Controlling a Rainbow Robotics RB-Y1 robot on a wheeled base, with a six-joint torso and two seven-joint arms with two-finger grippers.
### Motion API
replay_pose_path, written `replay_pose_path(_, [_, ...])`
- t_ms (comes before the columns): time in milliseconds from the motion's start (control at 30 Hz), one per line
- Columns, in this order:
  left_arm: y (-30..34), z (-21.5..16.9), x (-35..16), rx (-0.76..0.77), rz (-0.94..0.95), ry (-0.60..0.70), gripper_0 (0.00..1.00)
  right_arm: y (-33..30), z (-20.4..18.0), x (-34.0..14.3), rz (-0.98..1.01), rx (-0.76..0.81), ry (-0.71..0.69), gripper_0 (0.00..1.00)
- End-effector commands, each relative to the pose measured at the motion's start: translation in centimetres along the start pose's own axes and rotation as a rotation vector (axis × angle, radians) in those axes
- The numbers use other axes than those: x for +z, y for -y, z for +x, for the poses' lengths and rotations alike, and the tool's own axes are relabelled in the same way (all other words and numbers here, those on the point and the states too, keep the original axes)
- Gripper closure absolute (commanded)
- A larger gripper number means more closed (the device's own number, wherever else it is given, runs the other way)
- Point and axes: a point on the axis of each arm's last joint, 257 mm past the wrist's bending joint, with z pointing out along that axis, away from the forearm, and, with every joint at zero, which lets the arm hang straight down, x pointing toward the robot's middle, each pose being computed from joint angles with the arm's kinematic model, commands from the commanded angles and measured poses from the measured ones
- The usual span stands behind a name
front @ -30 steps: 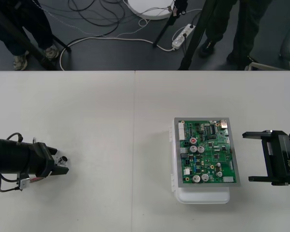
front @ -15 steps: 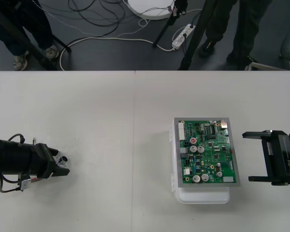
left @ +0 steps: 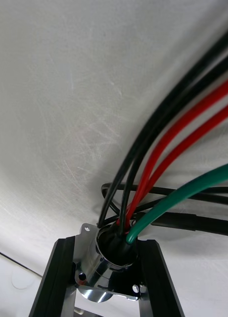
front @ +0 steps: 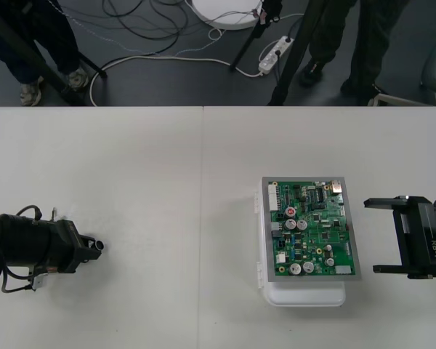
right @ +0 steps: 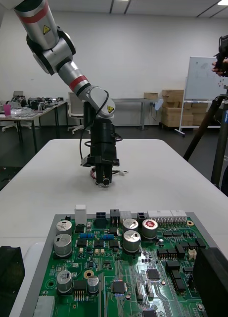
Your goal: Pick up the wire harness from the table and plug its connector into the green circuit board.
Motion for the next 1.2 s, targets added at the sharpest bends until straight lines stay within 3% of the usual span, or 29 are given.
replay_pose_path(33, [0.2,2.3,0.6,0.089,0.017,-0.032,1.0,0.9,-1.0,0.6,-0.006,0.004,0.03,0.0])
replay_pose_path(433, [0.4,2.6,0.5,0.078,0.023,-0.042,1.0,1.0,-1.0,0.6,-0.006,0.005,0.032,0.0])
replay_pose_path(800, [0.9,3.6,-1.1,-0.023,0.012,-0.095,1.0,0.9,-1.0,0.6,-0.004,0.009,0.033,0.0])
replay_pose_path(1200, [0.0,5.3,-4.1,0.053,0.001,-0.098,1.0,0.9,-1.0,0.6,-0.005,0.018,0.032,0.0])
